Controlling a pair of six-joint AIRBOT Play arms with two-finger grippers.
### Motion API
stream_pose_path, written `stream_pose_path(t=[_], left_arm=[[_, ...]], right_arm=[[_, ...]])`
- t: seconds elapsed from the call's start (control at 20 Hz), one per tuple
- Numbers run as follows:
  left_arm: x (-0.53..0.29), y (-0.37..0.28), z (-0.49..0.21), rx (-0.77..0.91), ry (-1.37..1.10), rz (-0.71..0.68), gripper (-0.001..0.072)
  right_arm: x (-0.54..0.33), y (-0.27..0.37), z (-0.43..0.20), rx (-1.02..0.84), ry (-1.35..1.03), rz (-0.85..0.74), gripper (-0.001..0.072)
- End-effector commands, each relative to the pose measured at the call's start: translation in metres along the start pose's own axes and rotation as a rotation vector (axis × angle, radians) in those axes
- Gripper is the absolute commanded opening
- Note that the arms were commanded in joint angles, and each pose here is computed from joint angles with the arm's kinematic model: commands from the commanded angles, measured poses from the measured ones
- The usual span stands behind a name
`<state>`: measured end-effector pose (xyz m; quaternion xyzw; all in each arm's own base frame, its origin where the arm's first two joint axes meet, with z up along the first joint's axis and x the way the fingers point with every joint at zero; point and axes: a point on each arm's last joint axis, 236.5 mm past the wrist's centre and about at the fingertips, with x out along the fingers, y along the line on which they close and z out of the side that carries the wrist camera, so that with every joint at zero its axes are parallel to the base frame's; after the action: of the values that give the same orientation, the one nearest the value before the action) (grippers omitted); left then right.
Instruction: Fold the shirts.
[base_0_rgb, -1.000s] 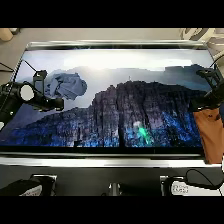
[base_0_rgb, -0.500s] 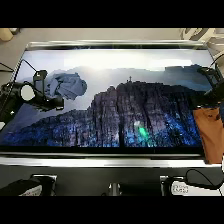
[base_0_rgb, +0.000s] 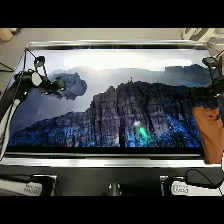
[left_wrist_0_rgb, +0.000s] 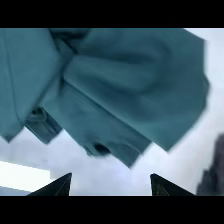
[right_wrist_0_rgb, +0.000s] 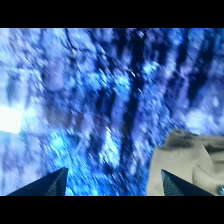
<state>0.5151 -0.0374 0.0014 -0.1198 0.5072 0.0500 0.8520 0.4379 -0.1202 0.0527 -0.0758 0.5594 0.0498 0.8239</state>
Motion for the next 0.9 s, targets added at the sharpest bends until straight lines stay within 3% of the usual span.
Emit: stream_pose_path(t=[0.0, 0.1, 0.2, 0.25, 0.3, 0.35, 0.4, 0.45, 0.65, 0.85], left_arm=[[0.058, 0.019, -0.001, -0.15, 0.2, -0.009, 0.0623], [0.08, 0.01, -0.004, -0.205, 0.246, -0.068, 0.0702], [0.096, 0.002, -0.009, -0.233, 0.26, -0.1, 0.0695], [0.1, -0.002, -0.011, -0.248, 0.267, -0.118, 0.0635], [0.099, -0.007, -0.009, -0.263, 0.264, -0.141, 0.0443], [0.092, -0.016, -0.002, -0.257, 0.251, -0.181, 0.0088], [0.078, -0.028, 0.011, -0.207, 0.214, -0.234, 0.0028], [0.053, -0.048, 0.033, -0.123, 0.146, -0.301, 0.0028], [-0.143, -0.14, 0.102, 0.238, -0.251, -0.507, 0.0027], [-0.371, -0.215, 0.072, 0.43, -0.625, -0.708, 0.0027]], right_arm=[[0.003, 0.009, 0.011, -0.006, -0.043, 0.042, 0.0609], [0.003, 0.013, 0.013, -0.023, -0.052, 0.055, 0.0609], [0.003, 0.018, 0.016, -0.014, -0.066, 0.077, 0.0608], [0.002, 0.021, 0.019, -0.008, -0.075, 0.091, 0.0607], [0.002, 0.024, 0.021, -0.002, -0.086, 0.105, 0.0606], [0.0, 0.027, 0.025, 0.005, -0.103, 0.119, 0.0595], [-0.002, 0.03, 0.027, 0.009, -0.114, 0.129, 0.0536], [-0.007, 0.033, 0.031, 0.013, -0.132, 0.136, 0.0473], [-0.064, 0.038, 0.061, 0.014, -0.315, 0.104, 0.0471], [-0.182, 0.041, 0.077, -0.082, -0.579, -0.052, 0.0469]])
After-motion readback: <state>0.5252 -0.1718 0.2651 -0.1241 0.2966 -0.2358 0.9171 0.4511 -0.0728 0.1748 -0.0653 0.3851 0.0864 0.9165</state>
